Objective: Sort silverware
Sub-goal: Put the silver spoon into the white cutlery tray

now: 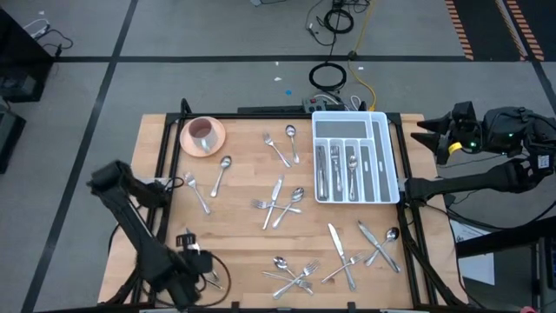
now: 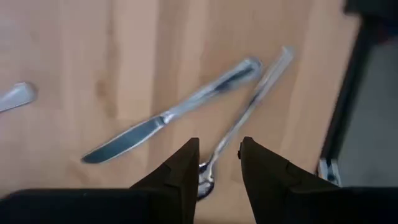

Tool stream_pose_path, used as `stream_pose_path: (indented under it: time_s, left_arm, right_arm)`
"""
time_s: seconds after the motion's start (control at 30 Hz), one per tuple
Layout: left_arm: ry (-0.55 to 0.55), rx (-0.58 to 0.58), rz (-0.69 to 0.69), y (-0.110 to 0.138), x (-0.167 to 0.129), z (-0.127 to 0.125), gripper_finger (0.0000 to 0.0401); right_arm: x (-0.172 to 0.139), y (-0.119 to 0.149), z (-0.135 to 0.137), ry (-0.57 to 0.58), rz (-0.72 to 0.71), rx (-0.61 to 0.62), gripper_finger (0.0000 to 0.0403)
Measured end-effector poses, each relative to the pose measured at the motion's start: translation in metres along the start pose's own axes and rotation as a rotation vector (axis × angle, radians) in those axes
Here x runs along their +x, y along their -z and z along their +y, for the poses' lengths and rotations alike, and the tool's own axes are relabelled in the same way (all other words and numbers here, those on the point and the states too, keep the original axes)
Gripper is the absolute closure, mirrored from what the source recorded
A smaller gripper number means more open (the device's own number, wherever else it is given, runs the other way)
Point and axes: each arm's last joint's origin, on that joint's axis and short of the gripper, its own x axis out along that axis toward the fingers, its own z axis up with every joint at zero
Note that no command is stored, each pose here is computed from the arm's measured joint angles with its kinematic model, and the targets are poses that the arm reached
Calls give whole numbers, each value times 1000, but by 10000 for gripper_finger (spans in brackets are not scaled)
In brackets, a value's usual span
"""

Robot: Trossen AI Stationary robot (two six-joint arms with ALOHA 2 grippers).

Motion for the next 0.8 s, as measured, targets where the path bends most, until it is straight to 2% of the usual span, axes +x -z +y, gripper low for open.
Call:
stream_pose_path:
  time_s: [0.23,0.4,0.5,0.8]
  left_arm:
    - [252,113,-31,22,18,25,280]
    - [269,229,-16,29,36,30,280]
    - [244,286,4,35,48,34,280]
    - [287,320,-13,42,71,39,280]
  right_arm:
    - [0,0,0,0,1,46,165]
    - [1,0,0,2,2,56,165]
    - [1,0,1,7,1,67,165]
    - [8,-3,5,19,20,62,165]
